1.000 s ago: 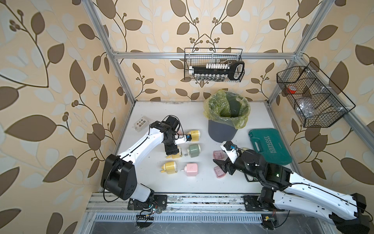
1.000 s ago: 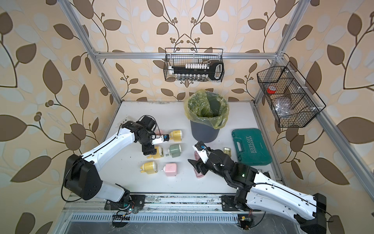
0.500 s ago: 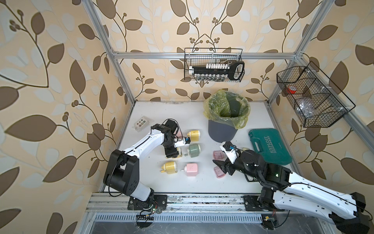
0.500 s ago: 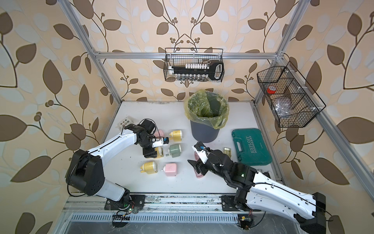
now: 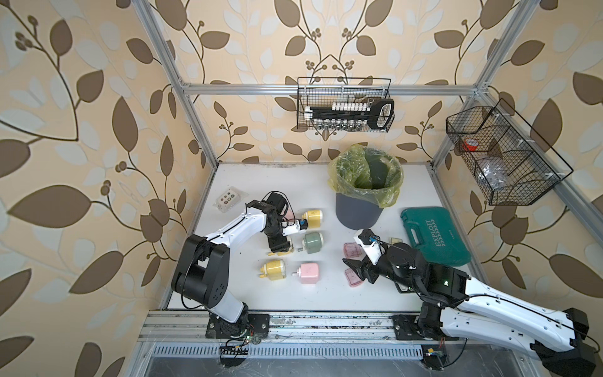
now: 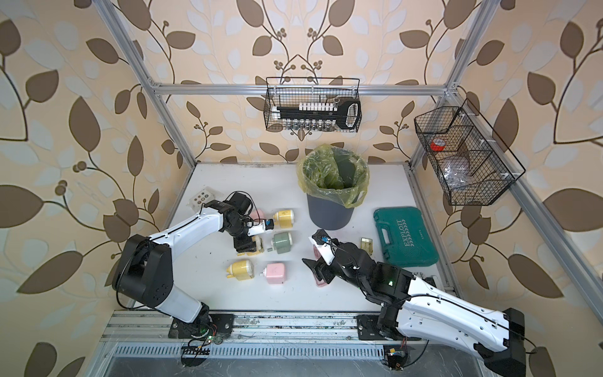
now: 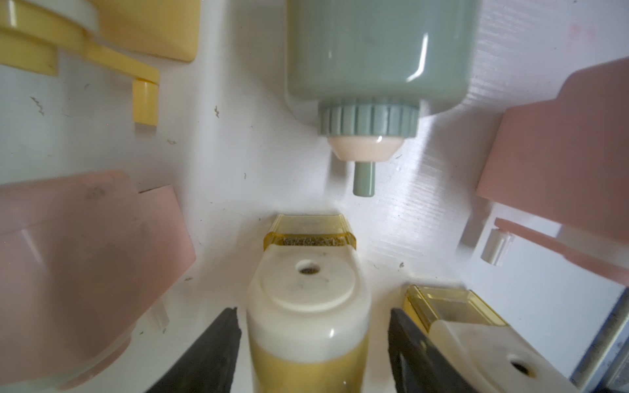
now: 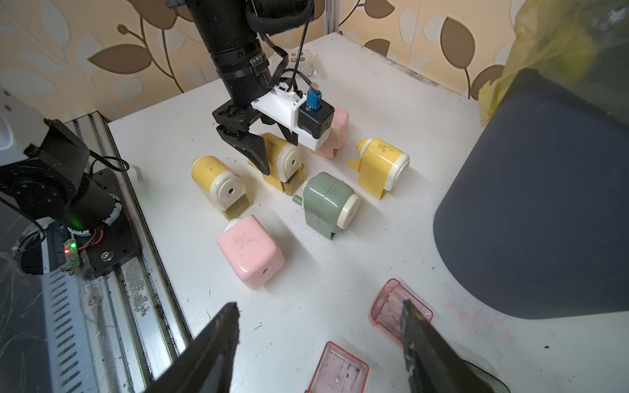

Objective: Take out the pencil sharpener tray and clean the shavings
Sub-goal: Pick up the pencil sharpener from the center of the board.

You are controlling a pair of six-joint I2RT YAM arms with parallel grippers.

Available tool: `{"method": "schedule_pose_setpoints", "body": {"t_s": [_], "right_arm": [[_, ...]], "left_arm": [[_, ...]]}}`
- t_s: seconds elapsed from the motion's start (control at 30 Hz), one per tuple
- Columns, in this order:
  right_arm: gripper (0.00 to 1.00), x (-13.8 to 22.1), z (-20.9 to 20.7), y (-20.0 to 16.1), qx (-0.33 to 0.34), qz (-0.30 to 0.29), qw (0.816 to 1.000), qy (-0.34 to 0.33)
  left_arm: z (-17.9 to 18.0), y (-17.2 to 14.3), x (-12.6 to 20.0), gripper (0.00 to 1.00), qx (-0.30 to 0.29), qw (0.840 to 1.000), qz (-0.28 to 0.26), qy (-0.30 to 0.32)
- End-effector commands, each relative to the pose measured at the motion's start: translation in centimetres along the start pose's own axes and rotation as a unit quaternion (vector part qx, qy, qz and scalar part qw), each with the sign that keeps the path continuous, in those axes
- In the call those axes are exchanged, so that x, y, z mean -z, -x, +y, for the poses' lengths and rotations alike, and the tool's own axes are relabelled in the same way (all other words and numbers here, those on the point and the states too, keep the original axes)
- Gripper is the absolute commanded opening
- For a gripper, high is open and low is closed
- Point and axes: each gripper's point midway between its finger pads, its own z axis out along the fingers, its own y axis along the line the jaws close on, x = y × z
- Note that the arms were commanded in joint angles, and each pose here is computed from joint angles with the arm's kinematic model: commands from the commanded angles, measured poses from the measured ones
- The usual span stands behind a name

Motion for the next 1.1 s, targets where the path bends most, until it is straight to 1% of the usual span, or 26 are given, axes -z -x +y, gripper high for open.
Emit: {"method": "schedule_pose_setpoints", "body": {"t_s": [0.0, 0.13, 0.23, 0.27, 0.33, 0.43, 0.47, 0.53, 0.63, 0.67, 0.73, 0.8, 0.9, 0.97, 1.07], "right_arm": [[0.71, 0.1, -0.2, -0.3, 0.005, 0.001, 1.0, -0.008], [0.71, 0.2, -0.2, -0.2, 0.006, 0.0, 1.0, -0.008], [0.71, 0.2, -0.1, -0.2, 0.007, -0.001, 1.0, -0.008], [0.71, 0.2, -0.1, -0.2, 0.008, -0.001, 1.0, -0.008], [0.71, 0.3, -0.2, -0.1, 0.008, -0.003, 1.0, -0.009], [0.71, 0.4, -0.1, -0.1, 0.009, -0.006, 1.0, -0.008], [0.71, 0.4, -0.1, -0.1, 0.009, -0.008, 1.0, -0.008], [0.7, 0.4, -0.1, 0.0, 0.011, -0.015, 1.0, -0.007], [0.7, 0.5, 0.2, 0.4, 0.017, -0.033, 0.999, 0.004], [0.7, 0.7, 0.6, 0.7, 0.023, -0.045, 0.999, 0.017], [0.71, 0.9, 1.9, 1.0, 0.048, -0.068, 0.995, 0.053], [0.76, 1.1, 3.4, 1.3, 0.084, -0.092, 0.988, 0.095], [0.84, 0.6, 4.3, 1.6, 0.114, -0.1, 0.982, 0.113], [0.85, -0.3, 4.7, 1.7, 0.132, -0.104, 0.979, 0.116], [0.85, -1.2, 5.8, 2.7, 0.15, -0.136, 0.97, 0.133]], "left_arm": [[-0.5, -0.4, -0.5, 0.69, 0.009, 1.0, -0.007, -0.016], [-0.9, -0.9, -1.1, 0.69, 0.015, 1.0, -0.002, -0.025], [-1.0, -0.9, -1.2, 0.64, 0.021, 0.999, -0.006, -0.026], [-1.0, -0.8, -1.2, 0.61, 0.023, 0.999, -0.009, -0.025], [-0.8, -0.7, -1.0, 0.53, 0.023, 0.999, -0.013, -0.019], [-0.6, -0.4, -0.3, 0.39, 0.018, 1.0, -0.019, -0.005], [-0.5, -0.4, 0.1, 0.33, 0.016, 1.0, -0.02, 0.0], [-0.4, 0.0, 1.1, 0.19, 0.011, 0.999, -0.028, 0.012], [-0.4, 1.3, 3.4, 0.02, 0.002, 0.999, -0.042, 0.024], [-0.6, 1.6, 4.4, 0.0, -0.005, 0.999, -0.041, 0.027], [-1.1, 2.4, 6.8, 0.0, -0.02, 0.998, -0.044, 0.039], [-2.1, 3.3, 9.1, 0.0, -0.036, 0.997, -0.05, 0.043], [-3.9, 4.9, 12.3, 0.0, -0.059, 0.994, -0.073, 0.051], [-5.6, 5.6, 14.0, 0.0, -0.072, 0.993, -0.086, 0.048], [-8.1, 5.9, 16.1, 0.0, -0.079, 0.992, -0.094, 0.036]]}}
